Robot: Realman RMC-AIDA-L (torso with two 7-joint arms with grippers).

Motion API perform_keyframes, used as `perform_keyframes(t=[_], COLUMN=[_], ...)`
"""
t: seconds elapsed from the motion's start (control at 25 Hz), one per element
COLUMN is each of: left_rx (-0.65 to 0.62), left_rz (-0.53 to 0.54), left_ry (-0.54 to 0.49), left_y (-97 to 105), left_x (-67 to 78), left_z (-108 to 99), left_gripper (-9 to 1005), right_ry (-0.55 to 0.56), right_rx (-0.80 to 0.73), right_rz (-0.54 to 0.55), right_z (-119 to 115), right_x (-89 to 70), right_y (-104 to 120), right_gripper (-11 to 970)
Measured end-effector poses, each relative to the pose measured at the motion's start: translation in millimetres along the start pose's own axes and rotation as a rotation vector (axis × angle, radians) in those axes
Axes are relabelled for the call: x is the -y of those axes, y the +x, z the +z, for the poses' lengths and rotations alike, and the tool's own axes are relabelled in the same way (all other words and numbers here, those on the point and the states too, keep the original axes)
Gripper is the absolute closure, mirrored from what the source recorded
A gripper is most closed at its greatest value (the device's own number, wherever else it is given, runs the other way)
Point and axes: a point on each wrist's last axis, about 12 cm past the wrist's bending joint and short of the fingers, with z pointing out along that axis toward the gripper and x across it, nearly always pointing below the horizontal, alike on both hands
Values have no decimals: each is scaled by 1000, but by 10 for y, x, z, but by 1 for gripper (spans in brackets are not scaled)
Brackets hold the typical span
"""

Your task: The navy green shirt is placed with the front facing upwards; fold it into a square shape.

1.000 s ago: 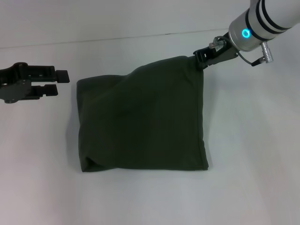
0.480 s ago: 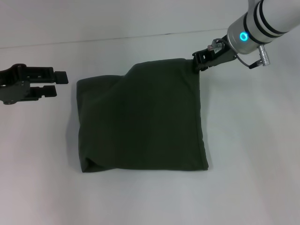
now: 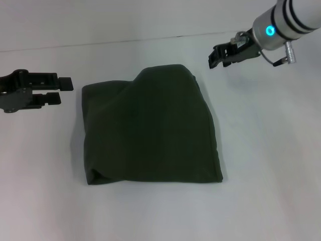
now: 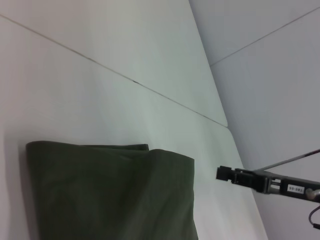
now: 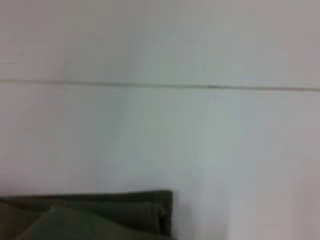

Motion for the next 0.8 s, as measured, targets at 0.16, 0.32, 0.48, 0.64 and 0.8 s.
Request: perform_keyframes(t=[0.16, 0.32, 0.48, 0.64, 0.8], left_rx=[14, -10, -46, -100, -109], left_rz=[10, 52, 84, 130, 198], left_ry=[22, 60, 74, 96, 70], left_y=[-19, -18, -11, -13, -53], left_x=[20, 85, 122, 171, 195], left_z=[-34, -25, 34, 136, 192], left_gripper=[369, 369, 368, 368, 368], right_ry=[-64, -161, -199, -199, -198], right_rx=[21, 48, 47, 29, 12], right_rz=[15, -18, -42, -79, -118], right_z=[-81, -132, -134, -107, -89], right_x=[-47, -199, -290, -376, -455], right_y=[-69, -127, -140, -119, -103], right_gripper=[593, 592, 592, 593, 593])
